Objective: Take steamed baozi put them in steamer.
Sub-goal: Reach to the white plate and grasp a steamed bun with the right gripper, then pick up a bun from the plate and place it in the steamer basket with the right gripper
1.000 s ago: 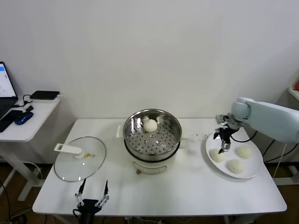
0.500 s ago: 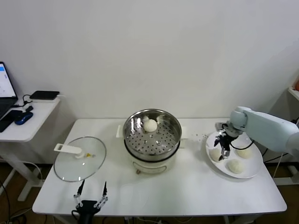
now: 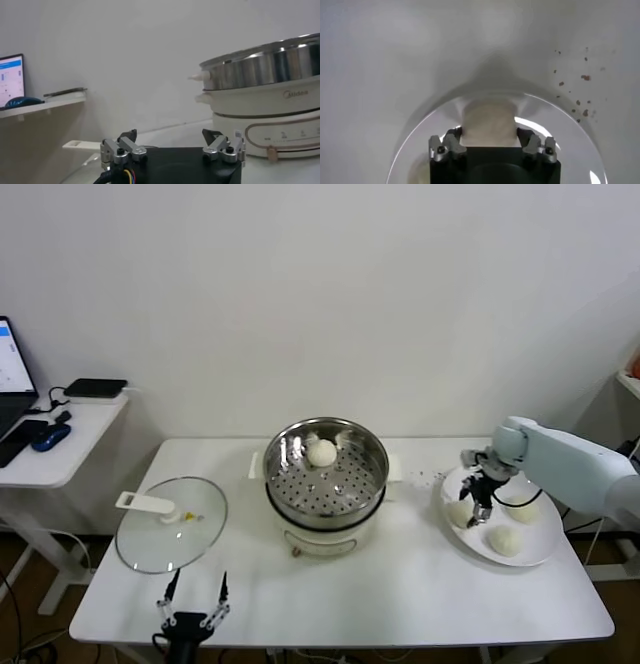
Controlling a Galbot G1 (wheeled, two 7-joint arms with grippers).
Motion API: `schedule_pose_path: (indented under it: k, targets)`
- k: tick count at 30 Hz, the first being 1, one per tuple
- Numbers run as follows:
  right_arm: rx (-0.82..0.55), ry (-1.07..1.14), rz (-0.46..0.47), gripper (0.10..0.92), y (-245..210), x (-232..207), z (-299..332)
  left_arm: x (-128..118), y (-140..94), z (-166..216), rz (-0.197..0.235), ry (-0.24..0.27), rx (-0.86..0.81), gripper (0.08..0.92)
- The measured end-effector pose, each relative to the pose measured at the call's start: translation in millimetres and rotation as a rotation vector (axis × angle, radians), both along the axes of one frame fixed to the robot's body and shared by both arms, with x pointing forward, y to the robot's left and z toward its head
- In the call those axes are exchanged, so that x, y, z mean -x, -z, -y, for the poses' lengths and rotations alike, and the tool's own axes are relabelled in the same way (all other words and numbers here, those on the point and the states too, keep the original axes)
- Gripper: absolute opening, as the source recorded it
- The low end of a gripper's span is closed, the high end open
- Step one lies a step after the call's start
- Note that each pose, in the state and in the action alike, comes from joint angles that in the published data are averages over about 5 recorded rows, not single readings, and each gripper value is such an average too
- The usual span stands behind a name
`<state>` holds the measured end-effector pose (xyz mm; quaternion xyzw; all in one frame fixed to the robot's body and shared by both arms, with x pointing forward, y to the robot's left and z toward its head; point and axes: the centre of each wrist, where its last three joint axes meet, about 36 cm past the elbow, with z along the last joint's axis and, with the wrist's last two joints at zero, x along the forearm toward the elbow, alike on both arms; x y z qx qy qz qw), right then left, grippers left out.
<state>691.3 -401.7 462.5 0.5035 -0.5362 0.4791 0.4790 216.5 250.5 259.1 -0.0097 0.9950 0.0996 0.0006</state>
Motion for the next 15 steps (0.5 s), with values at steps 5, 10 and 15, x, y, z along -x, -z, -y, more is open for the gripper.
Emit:
schedule_pose_path:
  k: [5, 10, 15]
  targets:
    - [-0.005, -0.003, 0.001, 0.662, -8.0, -0.1, -0.2, 0.4, -1.7, -0.4, 0.003, -0.001, -0.001, 0.823]
    - [-0.015, -0.019, 0.010, 0.660, -34.4, -2.2, -5.9, 1.2, -3.7, -1.2, 0.006, -0.002, -0.003, 0.823]
    - [-0.035, -0.056, 0.025, 0.662, -83.0, -6.3, -26.8, 0.2, -6.4, -0.3, 0.012, 0.001, -0.003, 0.823]
